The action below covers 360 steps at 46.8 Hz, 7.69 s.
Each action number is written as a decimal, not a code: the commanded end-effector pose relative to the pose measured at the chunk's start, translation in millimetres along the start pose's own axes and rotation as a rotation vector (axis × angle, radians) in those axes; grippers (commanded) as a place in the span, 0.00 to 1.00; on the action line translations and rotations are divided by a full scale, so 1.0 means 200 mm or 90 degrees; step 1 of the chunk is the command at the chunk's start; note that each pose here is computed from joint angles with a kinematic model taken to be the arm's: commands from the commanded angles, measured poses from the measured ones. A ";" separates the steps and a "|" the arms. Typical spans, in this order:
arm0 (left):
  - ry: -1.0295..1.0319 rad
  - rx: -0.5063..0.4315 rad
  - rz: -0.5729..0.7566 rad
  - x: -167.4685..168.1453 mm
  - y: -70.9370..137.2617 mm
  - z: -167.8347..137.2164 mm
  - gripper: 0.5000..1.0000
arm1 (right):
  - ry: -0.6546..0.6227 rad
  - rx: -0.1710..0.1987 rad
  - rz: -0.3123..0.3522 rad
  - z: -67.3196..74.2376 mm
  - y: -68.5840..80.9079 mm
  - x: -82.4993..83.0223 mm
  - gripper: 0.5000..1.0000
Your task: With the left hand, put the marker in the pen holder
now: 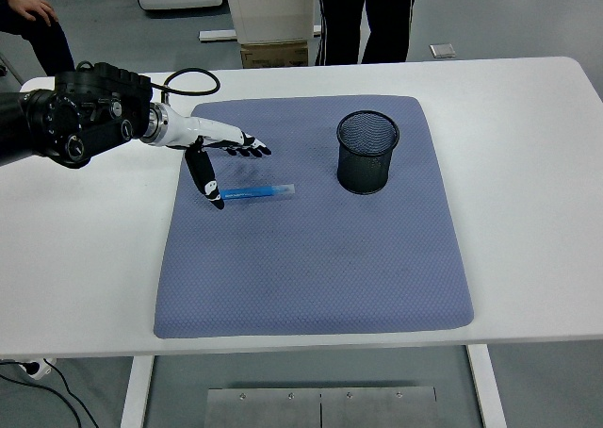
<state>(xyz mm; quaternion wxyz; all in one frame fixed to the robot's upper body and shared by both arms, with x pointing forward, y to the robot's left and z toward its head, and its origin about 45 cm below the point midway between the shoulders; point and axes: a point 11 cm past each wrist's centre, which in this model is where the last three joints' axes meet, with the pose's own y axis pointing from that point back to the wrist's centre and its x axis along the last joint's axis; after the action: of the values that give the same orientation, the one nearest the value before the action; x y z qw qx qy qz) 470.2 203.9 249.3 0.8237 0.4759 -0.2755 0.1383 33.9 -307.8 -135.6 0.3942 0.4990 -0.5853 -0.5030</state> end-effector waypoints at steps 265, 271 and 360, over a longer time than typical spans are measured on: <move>-0.175 -0.072 0.079 0.29 0.03 0.56 0.00 | 0.000 0.000 0.000 0.00 0.00 0.00 1.00; -0.170 -0.094 0.086 0.32 0.04 0.63 0.00 | 0.000 0.000 0.000 0.00 0.00 0.00 1.00; 0.348 -0.318 0.160 0.11 -0.28 0.79 0.17 | 0.000 0.000 0.000 0.00 0.00 0.00 1.00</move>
<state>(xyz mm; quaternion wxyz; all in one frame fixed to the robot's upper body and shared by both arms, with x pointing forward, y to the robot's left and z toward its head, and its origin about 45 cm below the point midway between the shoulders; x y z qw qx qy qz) 463.1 35.9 286.4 0.9358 0.1716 -0.1315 0.2783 33.8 -307.8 -135.6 0.3942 0.4989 -0.5853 -0.5030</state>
